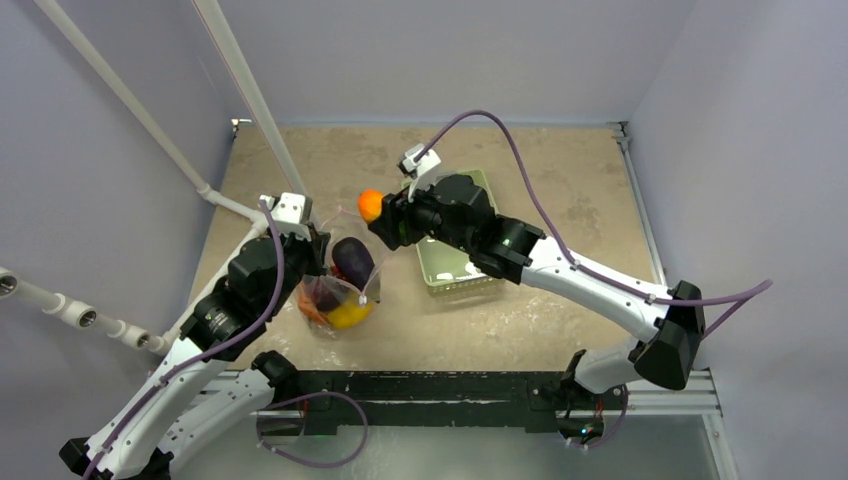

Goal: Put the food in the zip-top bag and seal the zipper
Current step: Place the fake fruit in the zipper food storage bag.

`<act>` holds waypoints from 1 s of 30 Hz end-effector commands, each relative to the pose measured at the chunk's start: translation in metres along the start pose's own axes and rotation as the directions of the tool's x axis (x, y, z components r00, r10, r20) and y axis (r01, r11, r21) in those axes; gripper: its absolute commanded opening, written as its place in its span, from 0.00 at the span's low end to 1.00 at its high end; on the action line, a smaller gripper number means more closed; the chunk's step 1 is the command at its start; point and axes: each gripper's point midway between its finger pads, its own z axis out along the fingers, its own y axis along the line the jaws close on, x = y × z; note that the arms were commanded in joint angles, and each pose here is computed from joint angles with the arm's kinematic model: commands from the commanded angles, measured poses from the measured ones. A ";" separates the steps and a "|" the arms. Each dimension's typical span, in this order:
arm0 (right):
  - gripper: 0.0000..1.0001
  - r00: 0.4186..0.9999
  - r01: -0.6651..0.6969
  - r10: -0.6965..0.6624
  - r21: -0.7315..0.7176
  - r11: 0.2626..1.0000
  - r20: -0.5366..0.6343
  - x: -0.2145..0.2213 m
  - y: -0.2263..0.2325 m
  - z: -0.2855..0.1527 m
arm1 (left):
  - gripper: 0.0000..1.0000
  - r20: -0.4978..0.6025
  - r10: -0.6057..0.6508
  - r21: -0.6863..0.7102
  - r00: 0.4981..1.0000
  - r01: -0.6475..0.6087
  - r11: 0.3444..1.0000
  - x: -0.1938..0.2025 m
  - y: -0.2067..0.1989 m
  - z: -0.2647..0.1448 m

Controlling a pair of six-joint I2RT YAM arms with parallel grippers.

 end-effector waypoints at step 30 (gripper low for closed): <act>0.43 0.995 0.030 -0.037 -0.070 0.997 -0.096 0.036 0.070 0.051 | 0.00 0.035 -0.008 0.005 0.999 0.008 1.000 -0.008 -0.001 0.000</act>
